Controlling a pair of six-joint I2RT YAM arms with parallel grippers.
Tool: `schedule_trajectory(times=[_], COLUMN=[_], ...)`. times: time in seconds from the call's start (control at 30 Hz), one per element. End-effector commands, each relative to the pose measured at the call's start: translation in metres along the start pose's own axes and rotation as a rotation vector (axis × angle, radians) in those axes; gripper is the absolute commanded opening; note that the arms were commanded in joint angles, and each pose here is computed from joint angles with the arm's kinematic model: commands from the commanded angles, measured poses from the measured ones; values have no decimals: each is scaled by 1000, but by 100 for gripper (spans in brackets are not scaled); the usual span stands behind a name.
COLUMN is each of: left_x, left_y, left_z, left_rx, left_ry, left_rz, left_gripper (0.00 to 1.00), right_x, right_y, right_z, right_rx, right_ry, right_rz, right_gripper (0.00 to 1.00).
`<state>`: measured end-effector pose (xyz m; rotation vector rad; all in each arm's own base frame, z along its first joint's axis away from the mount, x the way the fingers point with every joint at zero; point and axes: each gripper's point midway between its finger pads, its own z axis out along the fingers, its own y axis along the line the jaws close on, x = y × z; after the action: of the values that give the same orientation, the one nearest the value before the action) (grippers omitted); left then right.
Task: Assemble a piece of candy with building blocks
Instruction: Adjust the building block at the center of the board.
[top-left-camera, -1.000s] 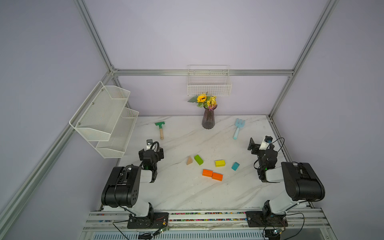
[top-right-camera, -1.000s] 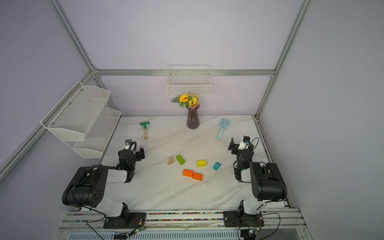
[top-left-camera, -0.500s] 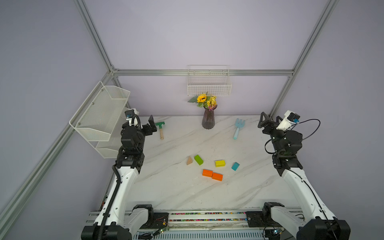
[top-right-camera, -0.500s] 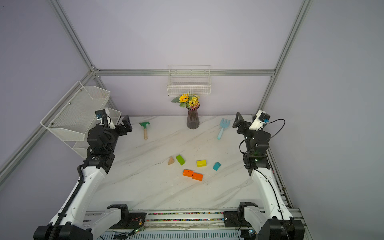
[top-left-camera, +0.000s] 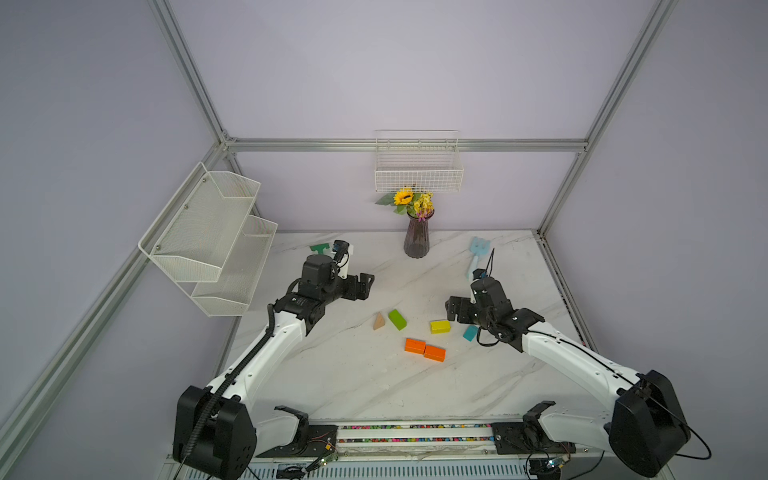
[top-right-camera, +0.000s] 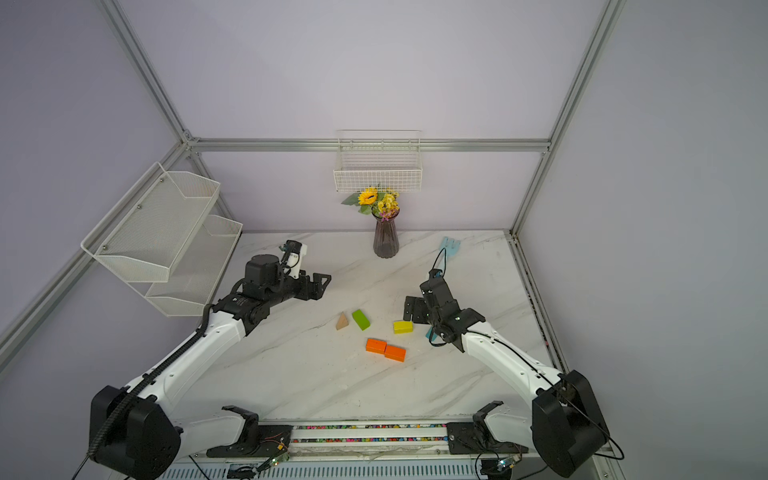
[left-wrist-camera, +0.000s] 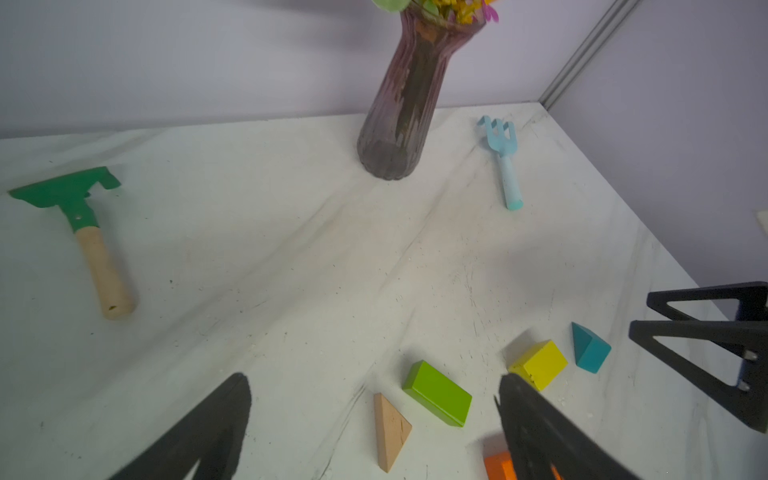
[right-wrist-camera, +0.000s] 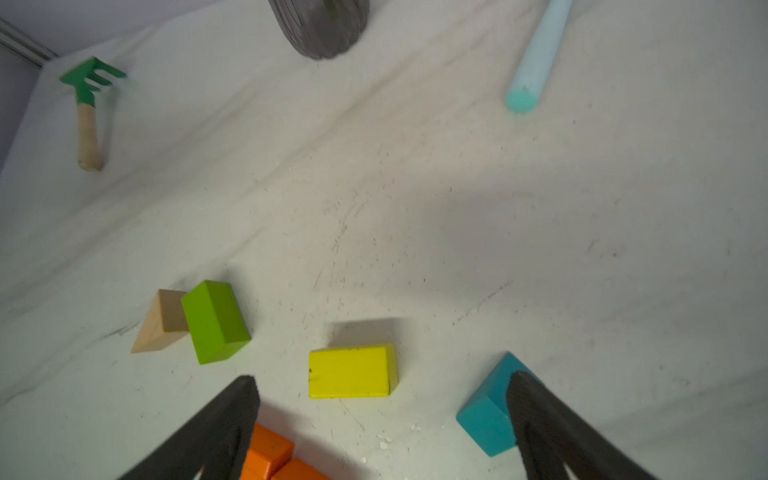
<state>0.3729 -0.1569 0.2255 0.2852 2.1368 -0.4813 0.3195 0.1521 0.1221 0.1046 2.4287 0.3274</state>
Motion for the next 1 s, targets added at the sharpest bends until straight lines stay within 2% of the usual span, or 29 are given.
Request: schedule_trajectory(times=[0.0,0.13,0.3,0.57,0.7,0.83,0.9,0.97], left_x=[-10,-6,7,20,19,18,19,21], left_y=[-14,-27,-34,-41,-40,-39,-39,-38], left_z=[8,24,43,50,50,50,51,51], left_rx=[5,20,14,10,0,-7,-9,-12], left_ry=[9,58,124,159,155,153,155,162], left_rz=[47,83,105,117,124,127,128,127], left_gripper=[94,94,95,95,94,95,95,95], right_x=[31,53,59,42,20,11,15,22], right_y=[-4,3,13,26,42,46,45,42], right_z=[18,44,66,63,54,56,64,72], right_rx=[67,129,143,115,47,35,46,77], right_ry=[109,178,216,162,74,32,51,107], right_rz=[-5,-94,-116,-76,-70,-151,-207,-260], right_gripper=[97,97,97,97,97,96,94,85])
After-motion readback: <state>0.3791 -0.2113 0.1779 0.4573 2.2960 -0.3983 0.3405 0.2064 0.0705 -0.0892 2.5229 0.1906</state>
